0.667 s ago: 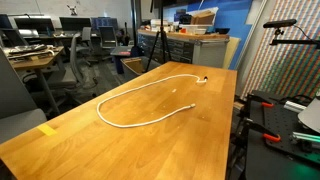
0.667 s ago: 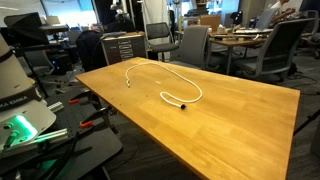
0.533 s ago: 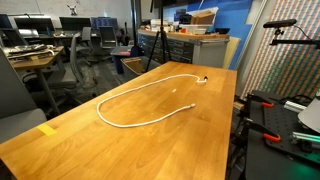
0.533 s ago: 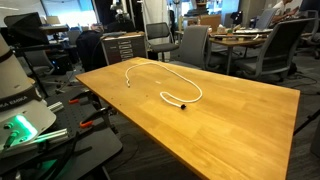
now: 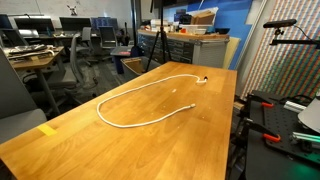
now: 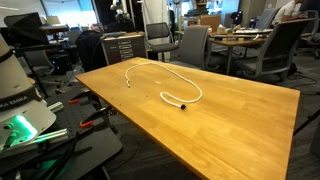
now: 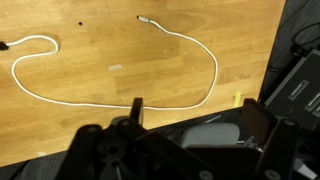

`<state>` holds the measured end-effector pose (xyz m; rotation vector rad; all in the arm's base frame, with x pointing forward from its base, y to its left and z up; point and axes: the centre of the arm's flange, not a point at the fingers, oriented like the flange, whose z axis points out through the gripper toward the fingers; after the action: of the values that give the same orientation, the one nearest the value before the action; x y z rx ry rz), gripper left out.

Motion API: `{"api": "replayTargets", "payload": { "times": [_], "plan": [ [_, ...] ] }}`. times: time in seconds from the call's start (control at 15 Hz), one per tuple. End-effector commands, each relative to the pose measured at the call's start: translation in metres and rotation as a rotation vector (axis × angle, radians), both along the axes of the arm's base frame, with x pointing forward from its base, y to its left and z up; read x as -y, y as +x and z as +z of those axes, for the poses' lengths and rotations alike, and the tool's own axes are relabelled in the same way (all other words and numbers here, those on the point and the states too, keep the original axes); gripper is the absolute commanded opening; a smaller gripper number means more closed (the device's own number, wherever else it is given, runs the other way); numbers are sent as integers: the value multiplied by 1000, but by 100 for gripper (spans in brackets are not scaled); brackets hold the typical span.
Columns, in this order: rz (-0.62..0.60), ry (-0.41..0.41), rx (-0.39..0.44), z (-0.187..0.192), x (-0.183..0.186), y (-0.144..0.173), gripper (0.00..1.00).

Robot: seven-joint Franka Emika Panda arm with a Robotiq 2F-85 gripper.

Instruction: Tie a knot using the white rope on the table

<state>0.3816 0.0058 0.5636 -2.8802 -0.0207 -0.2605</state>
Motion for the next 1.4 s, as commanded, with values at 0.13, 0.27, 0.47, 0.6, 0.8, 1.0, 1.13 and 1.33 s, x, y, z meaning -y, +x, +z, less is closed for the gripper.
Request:
{"api": "replayTargets", "payload": {
  "times": [0.13, 0.27, 0.47, 0.6, 0.8, 1.0, 1.13, 1.33],
  "plan": [
    [0, 0, 0, 0, 0, 0, 100],
    [0, 0, 0, 0, 0, 0, 100],
    [3, -33, 54, -10, 8, 3, 100],
    [1, -73, 39, -30, 25, 8, 100],
    [-81, -154, 105, -84, 61, 15, 100],
    [-102, -146, 82, -87, 64, 14, 100],
    [-121, -151, 77, -105, 71, 15, 100],
    [-121, -153, 80, -106, 71, 17, 100]
  ]
}}
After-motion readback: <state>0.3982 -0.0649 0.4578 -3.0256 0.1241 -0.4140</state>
